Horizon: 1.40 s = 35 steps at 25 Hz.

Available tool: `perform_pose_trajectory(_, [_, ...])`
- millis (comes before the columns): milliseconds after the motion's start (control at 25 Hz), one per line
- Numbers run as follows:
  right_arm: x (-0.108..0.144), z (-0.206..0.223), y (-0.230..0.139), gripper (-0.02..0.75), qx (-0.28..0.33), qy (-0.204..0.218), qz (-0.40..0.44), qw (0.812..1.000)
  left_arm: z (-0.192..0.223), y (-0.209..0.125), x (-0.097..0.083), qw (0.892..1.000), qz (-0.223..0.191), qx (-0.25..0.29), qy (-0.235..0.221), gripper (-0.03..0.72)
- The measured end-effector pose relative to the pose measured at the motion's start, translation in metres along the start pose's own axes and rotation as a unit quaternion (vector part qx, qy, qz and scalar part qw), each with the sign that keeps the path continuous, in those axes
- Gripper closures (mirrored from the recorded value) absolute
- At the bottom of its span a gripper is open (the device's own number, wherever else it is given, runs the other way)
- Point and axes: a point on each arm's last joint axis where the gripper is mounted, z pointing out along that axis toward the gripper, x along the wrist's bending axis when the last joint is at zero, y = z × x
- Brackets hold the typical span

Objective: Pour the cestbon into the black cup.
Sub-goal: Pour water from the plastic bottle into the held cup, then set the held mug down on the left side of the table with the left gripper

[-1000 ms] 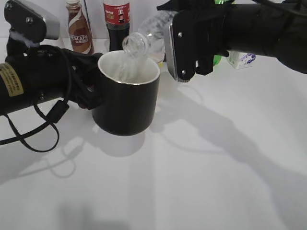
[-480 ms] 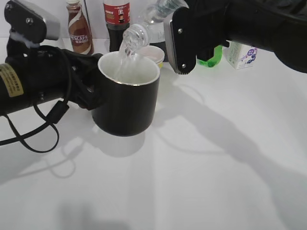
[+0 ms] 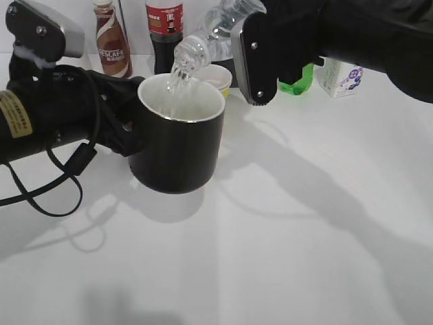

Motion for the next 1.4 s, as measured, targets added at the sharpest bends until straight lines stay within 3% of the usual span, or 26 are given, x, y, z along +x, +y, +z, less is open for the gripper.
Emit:
perform_pose_trajectory(240, [0.002, 0.000, -0.001, 0.274, 0.006, 0.016, 0.087, 0.996, 0.000, 0.000, 0.000, 1.000, 0.000, 0.001, 0.000, 0.655])
perform_pose_trajectory(400, [0.008, 0.000, -0.002, 0.274, 0.021, 0.042, 0.220, 0.974, 0.000, 0.000, 0.000, 1.000, 0.000, 0.001, 0.000, 0.655])
perform_pose_trajectory(560, [0.008, 0.000, -0.002, 0.274, 0.030, 0.038, 0.425, 0.904, 0.000, 0.001, 0.000, 1.000, -0.002, -0.007, 0.000, 0.655])
perform_pose_trajectory(680, [0.006, -0.001, 0.000, 0.274, 0.026, 0.037, 0.566, 0.823, -0.001, 0.003, 0.003, 1.000, -0.021, -0.019, 0.011, 0.655])
perform_pose_trajectory(800, [0.002, -0.002, 0.001, 0.274, 0.010, 0.026, 0.691, 0.723, -0.003, 0.006, 0.015, 0.998, -0.031, -0.041, 0.031, 0.655])
perform_pose_trajectory(880, [0.000, -0.002, -0.001, 0.274, 0.003, 0.020, 0.726, 0.688, -0.006, 0.007, 0.028, 0.996, -0.038, -0.054, 0.054, 0.655])
perform_pose_trajectory(1000, [0.001, -0.004, -0.011, 0.274, 0.011, 0.009, 0.744, 0.668, -0.015, 0.007, 0.057, 0.989, -0.060, -0.080, 0.110, 0.655])
perform_pose_trajectory(1200, [0.009, -0.008, -0.048, 0.274, 0.053, -0.024, 0.766, 0.641, -0.032, -0.004, 0.109, 0.966, -0.096, -0.111, 0.211, 0.655])
perform_pose_trajectory(1400, [0.023, -0.011, -0.062, 0.274, 0.081, -0.027, 0.773, 0.629, -0.036, -0.036, 0.149, 0.948, -0.107, -0.126, 0.271, 0.655])
